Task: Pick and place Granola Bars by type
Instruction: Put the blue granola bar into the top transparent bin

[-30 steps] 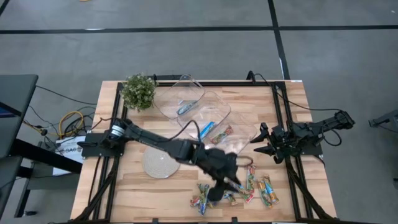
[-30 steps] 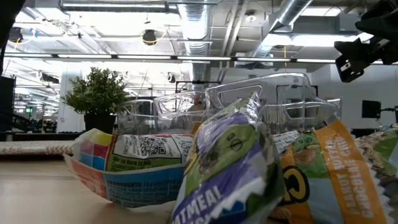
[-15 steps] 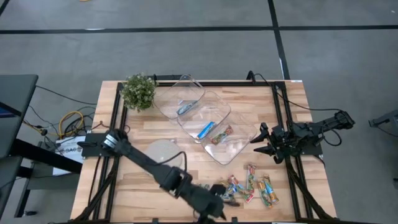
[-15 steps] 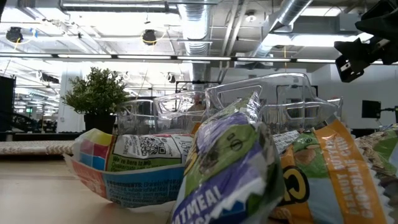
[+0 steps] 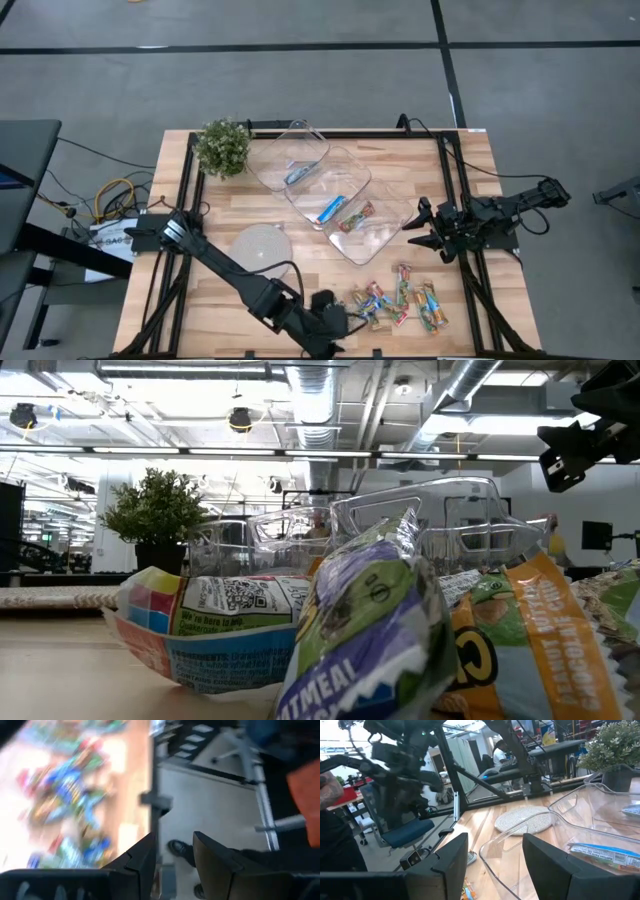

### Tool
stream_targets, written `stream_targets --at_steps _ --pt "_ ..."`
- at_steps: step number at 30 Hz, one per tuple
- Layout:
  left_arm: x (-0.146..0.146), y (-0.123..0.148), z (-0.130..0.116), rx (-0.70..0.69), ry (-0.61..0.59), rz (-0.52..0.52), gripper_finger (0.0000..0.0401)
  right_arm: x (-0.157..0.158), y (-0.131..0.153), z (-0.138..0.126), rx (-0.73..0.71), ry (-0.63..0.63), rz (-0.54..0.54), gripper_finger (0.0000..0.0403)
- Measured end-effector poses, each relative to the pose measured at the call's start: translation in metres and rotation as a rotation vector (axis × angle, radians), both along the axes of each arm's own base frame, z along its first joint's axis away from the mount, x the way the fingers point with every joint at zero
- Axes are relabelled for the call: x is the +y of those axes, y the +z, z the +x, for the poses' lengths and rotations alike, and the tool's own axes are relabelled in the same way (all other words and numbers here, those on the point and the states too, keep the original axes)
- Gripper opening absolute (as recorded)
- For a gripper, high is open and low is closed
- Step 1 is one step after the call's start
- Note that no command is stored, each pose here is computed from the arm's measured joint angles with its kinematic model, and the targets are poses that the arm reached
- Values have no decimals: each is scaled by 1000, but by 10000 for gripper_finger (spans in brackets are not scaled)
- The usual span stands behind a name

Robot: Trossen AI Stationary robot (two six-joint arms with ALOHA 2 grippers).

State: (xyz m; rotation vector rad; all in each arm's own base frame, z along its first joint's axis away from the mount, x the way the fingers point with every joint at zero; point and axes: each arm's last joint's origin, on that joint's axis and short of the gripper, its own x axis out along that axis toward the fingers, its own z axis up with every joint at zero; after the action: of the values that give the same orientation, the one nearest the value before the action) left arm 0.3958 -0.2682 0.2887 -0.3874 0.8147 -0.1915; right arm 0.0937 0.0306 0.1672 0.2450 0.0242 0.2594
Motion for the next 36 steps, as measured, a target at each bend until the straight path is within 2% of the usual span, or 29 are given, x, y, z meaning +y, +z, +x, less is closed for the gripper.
stream_targets --at_steps 7,10,20,30,36 --pt "9 -13 -12 243 278 -71 121 0 0 0 0 0 0 184" --pt "12 -18 -16 312 355 -81 121 0 0 0 0 0 0 184" --pt "12 -46 -24 387 385 -37 121 0 0 0 0 0 0 184" --pt "14 -58 -26 435 538 -118 121 0 0 0 0 0 0 184" --pt "16 -74 -11 439 587 -191 121 0 0 0 -2 0 1 184"
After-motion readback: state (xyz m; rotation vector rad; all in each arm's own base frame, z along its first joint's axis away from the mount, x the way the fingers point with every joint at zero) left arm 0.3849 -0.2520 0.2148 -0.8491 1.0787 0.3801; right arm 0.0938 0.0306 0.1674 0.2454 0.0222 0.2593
